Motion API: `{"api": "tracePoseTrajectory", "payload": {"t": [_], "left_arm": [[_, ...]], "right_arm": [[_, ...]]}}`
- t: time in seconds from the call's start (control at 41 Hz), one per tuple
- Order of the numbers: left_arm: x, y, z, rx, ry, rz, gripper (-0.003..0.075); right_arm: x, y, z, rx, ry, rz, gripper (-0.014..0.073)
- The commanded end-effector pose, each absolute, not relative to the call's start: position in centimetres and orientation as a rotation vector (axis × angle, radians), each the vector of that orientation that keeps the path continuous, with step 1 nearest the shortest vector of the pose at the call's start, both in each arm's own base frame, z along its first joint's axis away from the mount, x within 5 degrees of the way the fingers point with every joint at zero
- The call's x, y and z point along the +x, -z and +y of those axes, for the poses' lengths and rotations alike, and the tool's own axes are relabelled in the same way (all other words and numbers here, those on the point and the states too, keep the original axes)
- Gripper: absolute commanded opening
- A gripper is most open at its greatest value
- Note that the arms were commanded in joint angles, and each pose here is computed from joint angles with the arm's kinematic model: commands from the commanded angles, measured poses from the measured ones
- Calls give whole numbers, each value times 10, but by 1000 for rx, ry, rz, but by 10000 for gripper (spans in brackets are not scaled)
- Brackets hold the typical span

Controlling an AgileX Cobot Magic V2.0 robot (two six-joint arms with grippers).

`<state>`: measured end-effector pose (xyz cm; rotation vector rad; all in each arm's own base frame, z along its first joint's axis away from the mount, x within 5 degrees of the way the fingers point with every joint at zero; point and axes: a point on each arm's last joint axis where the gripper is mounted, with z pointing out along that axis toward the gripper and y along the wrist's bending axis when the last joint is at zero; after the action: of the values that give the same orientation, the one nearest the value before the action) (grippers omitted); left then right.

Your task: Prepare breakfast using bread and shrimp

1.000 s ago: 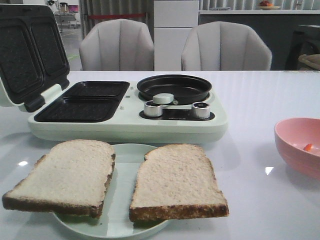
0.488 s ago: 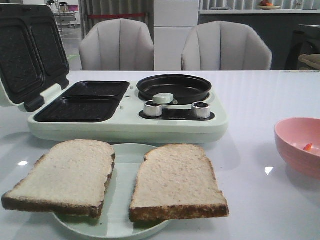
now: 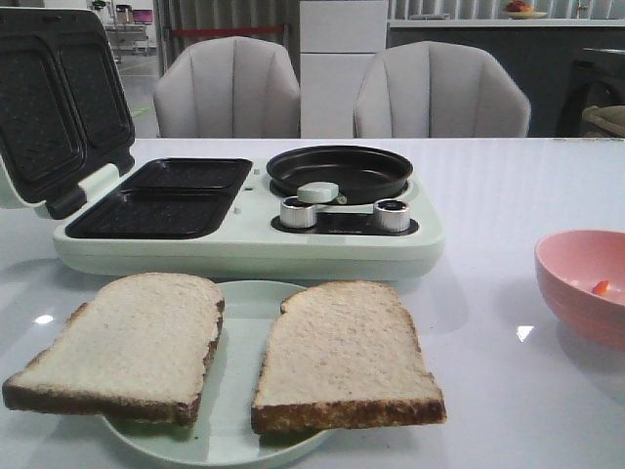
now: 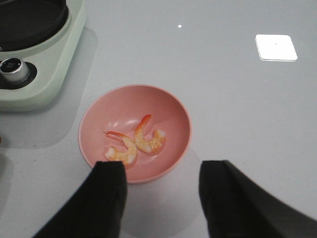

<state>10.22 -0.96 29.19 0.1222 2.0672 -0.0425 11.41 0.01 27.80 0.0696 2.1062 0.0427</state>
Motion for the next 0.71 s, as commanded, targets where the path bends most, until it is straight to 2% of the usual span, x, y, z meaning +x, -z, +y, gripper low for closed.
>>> {"api": "tracePoseTrajectory", "payload": {"t": [0.0, 0.22, 0.439, 0.683], "left_arm": [[112, -304, -18, 250, 47, 1976, 519], [123, -291, -58, 783, 32, 1936, 519], [127, -256, -109, 1347, -56, 1903, 518], [143, -213, -144, 1541, -378, 1907, 510]], "right_arm": [[120, -292, -1, 62, -29, 2009, 522], [120, -293, -1, 62, -29, 2008, 522], [120, -293, -1, 62, -29, 2008, 522], [120, -293, -1, 62, -29, 2008, 522]]}}
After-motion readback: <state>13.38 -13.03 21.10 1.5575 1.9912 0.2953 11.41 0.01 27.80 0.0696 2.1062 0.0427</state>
